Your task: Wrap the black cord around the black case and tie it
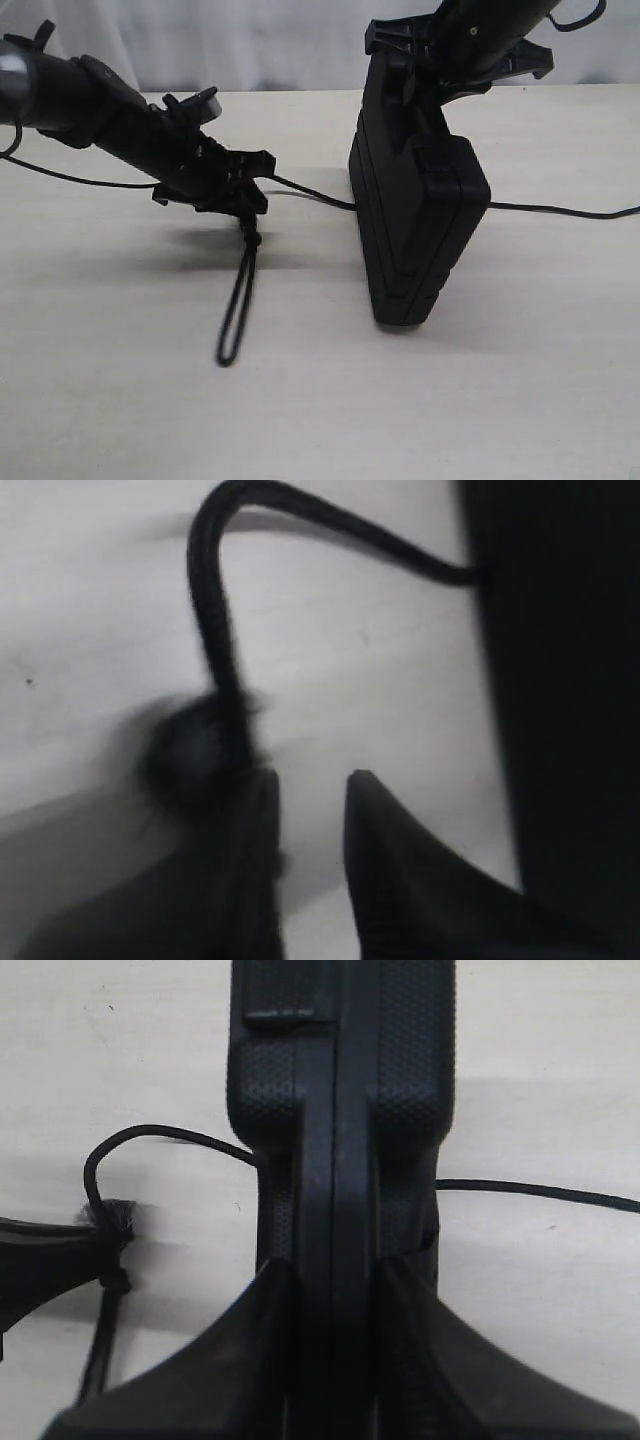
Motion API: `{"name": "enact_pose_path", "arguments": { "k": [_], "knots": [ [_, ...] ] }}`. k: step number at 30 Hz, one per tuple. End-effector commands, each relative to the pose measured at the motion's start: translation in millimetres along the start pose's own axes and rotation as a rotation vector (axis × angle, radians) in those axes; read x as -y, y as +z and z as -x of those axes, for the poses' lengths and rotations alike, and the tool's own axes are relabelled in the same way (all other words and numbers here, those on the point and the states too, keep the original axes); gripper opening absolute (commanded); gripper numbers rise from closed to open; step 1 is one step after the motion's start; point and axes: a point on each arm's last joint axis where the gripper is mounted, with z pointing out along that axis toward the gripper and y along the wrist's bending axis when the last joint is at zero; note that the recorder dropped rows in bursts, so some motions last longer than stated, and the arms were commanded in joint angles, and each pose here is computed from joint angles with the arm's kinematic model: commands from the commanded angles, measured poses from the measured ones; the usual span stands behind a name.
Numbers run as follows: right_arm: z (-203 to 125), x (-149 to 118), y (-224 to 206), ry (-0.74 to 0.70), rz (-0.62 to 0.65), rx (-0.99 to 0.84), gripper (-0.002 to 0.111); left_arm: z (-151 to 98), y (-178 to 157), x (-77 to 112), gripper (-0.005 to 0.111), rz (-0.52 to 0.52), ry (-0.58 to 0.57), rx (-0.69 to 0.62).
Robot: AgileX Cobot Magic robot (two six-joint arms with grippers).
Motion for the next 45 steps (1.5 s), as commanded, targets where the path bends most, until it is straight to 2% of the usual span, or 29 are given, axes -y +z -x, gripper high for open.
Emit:
{"name": "enact_pose_path", "arguments": {
  "k": [1, 2, 3, 4, 5, 6, 7, 8, 9, 11, 16, 17, 19, 24, 26, 27, 28, 29, 31, 32, 33, 36, 41, 45],
  "knots": [
    [-1, -2, -2, 0.011, 0.012, -0.009, 0.004, 3, -2, 5.5, 0.046, -0.046, -0.051, 0.021],
    [-1, -2, -2, 0.011, 0.012, -0.009, 0.004, 2, -2, 6.5, 0.056, -0.058, 0.007, 0.004],
    [-1, -2, -2, 0.011, 0.012, -0.009, 0.004, 2, -3, 7.9, 0.058, -0.065, 0.06, 0.0],
    [-1, -2, -2, 0.011, 0.012, -0.009, 0.004, 3, -5, 9.5, 0.059, -0.069, 0.216, -0.014],
    [-1, -2, -2, 0.011, 0.012, -0.009, 0.004, 4, -8, 11.3, 0.059, -0.071, 0.325, -0.03],
    [-1, -2, -2, 0.011, 0.012, -0.009, 0.004, 3, -14, 14.8, 0.059, -0.081, 0.596, -0.092],
    [-1, -2, -2, 0.011, 0.012, -0.009, 0.004, 1, -16, 16.2, 0.059, -0.087, 0.701, -0.139],
    [-1, -2, -2, 0.011, 0.012, -0.009, 0.004, -3, -21, 18.1, 0.059, -0.09, 0.875, -0.201],
    [-1, -2, -2, 0.011, 0.012, -0.009, 0.004, -6, -22, 17.2, 0.059, -0.078, 0.99, -0.24],
    [-1, -2, -2, 0.011, 0.012, -0.009, 0.004, -13, -18, 10.8, 0.059, -0.006, 1.398, -0.396],
    [-1, -2, -2, 0.011, 0.012, -0.009, 0.004, -18, 12, 18.0, 0.059, 0.006, 1.853, -0.449],
    [-1, -2, -2, 0.011, 0.012, -0.009, 0.004, -18, 17, 16.9, 0.059, 0.045, 1.94, -0.486],
    [-1, -2, -2, 0.011, 0.012, -0.009, 0.004, -17, 21, 13.3, 0.059, 0.092, 2.005, -0.522],
    [-1, -2, -2, 0.011, 0.012, -0.009, 0.004, -18, 27, 7.8, 0.059, 0.099, 2.016, -0.539],
    [-1, -2, -2, 0.011, 0.012, -0.009, 0.004, -20, 32, 4.7, 0.052, 0.085, 2.005, -0.549],
    [-1, -2, -2, 0.011, 0.012, -0.009, 0.004, -23, 36, 2.0, 0.038, 0.061, 1.988, -0.566],
    [-1, -2, -2, 0.011, 0.012, -0.009, 0.004, -25, 36, 1.3, 0.031, 0.051, 1.979, -0.576],
    [-1, -2, -2, 0.011, 0.012, -0.009, 0.004, -28, 37, 0.3, 0.015, 0.022, 1.947, -0.599],
    [-1, -2, -2, 0.011, 0.012, -0.009, 0.004, -31, 36, 0.8, 0.0, 0.018, 1.834, -0.604],
    [-1, -2, -2, 0.011, 0.012, -0.009, 0.004, -32, 36, 1.2, 0.0, 0.027, 1.789, -0.603],
    [-1, -2, -2, 0.011, 0.012, -0.009, 0.004, -31, 34, 2.1, 0.0, 0.064, 1.669, -0.588],
    [-1, -2, -2, 0.011, 0.012, -0.009, 0.004, -27, 25, 11.0, 0.0, 0.11, 1.502, -0.525],
    [-1, -2, -2, 0.011, 0.012, -0.009, 0.004, -14, -1, 43.4, 0.0, 0.06, 1.355, -0.278],
    [-1, -2, -2, 0.011, 0.012, -0.009, 0.004, 6, -36, 62.0, 0.0, 0.106, 1.239, -0.051]
  ]
}}
